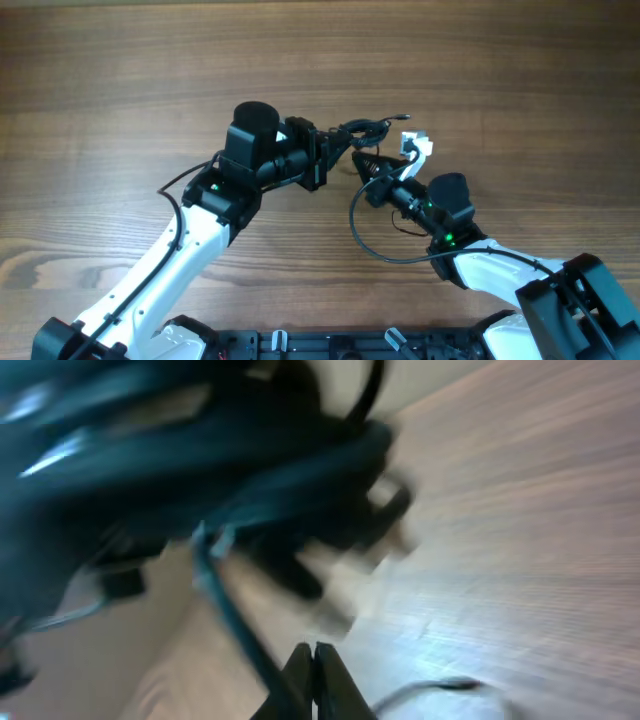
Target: Untangle cables
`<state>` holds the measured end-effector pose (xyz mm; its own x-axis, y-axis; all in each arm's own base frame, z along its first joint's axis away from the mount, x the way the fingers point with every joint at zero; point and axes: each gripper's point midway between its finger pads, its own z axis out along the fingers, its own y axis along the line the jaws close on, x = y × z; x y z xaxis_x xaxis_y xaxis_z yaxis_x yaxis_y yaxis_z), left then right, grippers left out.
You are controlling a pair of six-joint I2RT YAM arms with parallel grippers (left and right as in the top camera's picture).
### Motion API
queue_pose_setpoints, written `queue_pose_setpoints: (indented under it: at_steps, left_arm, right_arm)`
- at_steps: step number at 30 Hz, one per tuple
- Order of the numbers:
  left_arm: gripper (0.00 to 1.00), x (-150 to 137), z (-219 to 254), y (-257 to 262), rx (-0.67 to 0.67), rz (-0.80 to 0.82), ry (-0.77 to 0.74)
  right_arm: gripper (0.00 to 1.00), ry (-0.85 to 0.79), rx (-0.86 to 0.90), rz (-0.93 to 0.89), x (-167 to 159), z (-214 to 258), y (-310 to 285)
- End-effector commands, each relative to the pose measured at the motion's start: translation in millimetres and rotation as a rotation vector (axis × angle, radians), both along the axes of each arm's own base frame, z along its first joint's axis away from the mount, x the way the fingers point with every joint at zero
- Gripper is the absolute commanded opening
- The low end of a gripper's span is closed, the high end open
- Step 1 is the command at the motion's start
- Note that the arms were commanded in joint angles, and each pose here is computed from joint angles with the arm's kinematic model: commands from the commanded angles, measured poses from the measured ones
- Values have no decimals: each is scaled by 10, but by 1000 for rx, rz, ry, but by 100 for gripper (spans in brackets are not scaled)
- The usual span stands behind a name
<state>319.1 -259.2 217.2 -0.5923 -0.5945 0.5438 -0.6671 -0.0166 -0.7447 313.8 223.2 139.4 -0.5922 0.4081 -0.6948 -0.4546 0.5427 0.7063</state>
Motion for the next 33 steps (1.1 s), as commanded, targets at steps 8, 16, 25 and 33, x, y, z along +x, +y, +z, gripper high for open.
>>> queue_pose_setpoints:
  at_steps: [8,16,25,33]
  left_arm:
    - [4,432,109,583,96,140,-169]
    - [4,371,104,545,226,-14,-374]
    - [4,130,-38,402,547,-426,-890]
    - [4,-374,-60,-200,689,-829,-1446]
  right_arm:
    - [5,299,126,121,-172,-223,-63]
    - [49,378,210,141,-153,-178,-246]
    - [92,285,275,313,-277,167,-445]
    - [49,229,290,367,-335,332,-444]
